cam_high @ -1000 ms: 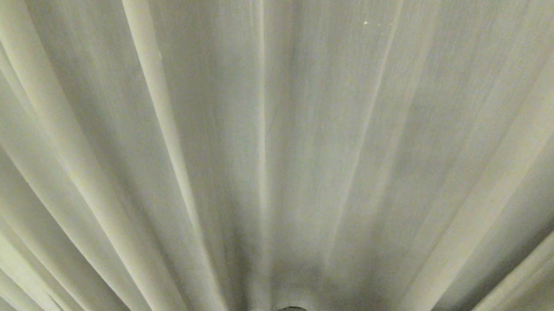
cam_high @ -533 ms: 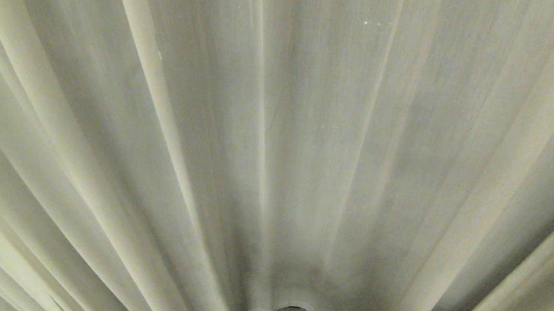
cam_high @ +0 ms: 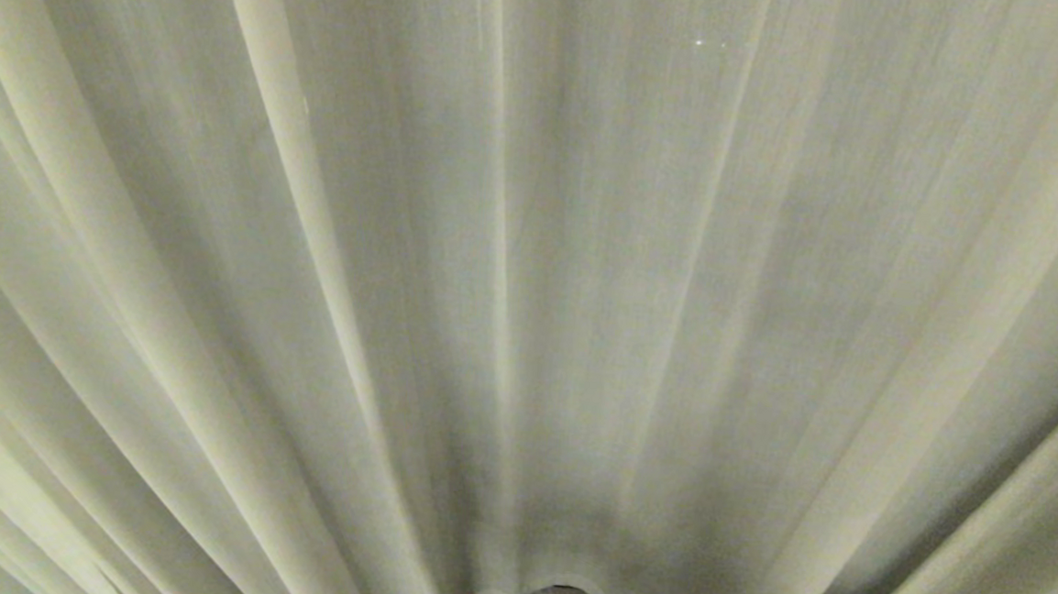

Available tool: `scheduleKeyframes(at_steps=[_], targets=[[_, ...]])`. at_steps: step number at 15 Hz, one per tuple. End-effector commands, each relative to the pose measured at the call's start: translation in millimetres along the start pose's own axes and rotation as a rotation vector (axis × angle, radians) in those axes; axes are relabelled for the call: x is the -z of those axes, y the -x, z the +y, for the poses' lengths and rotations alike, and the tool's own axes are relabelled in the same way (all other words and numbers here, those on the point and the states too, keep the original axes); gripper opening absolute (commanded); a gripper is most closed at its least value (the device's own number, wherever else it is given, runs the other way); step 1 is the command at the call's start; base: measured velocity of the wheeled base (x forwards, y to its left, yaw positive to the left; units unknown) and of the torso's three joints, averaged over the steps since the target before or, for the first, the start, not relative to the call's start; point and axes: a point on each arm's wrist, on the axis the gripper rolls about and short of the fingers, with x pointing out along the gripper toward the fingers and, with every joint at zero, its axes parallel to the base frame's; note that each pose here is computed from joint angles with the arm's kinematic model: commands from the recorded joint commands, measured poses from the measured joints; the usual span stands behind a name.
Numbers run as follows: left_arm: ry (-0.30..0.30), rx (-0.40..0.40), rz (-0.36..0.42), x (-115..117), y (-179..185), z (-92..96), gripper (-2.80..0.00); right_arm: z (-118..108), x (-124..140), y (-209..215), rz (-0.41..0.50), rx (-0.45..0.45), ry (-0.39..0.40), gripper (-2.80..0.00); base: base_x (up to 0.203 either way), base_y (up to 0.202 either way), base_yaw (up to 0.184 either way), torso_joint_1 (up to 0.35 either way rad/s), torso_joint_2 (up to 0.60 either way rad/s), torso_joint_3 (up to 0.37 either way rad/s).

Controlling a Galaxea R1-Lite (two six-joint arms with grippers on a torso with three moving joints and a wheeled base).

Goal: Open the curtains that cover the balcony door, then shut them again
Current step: Close the outer curtains on both sides

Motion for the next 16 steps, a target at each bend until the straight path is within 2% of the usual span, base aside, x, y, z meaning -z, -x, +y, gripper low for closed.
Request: scheduleKeyframes(at_steps=[1, 7, 12, 16], targets=[[-0.001, 0.0, -0.002, 0, 0, 0.0, -2.8, -4, 8, -9, 0.026, -0.013, -0.058, -2.8, 0.0, 0.0, 0.0, 0.0, 0.0, 0.0], [0.001, 0.0, -0.002, 0, 0, 0.0, -2.8, -6, 13, -19, 0.006, -0.025, -0.075, -2.8, 0.0, 0.0, 0.0, 0.0, 0.0, 0.0], [0.0, 0.0, -0.002, 0, 0, 0.0, -2.8, 18, 8, -17, 0.004, -0.144, -0.264, -2.8, 0.0, 0.0, 0.0, 0.0, 0.0, 0.0], [0.001, 0.0, -0.002, 0, 0, 0.0, -2.8, 50, 11, -2, 0.051, -0.257, -0.346, -2.8, 0.0, 0.0, 0.0, 0.0, 0.0, 0.0]])
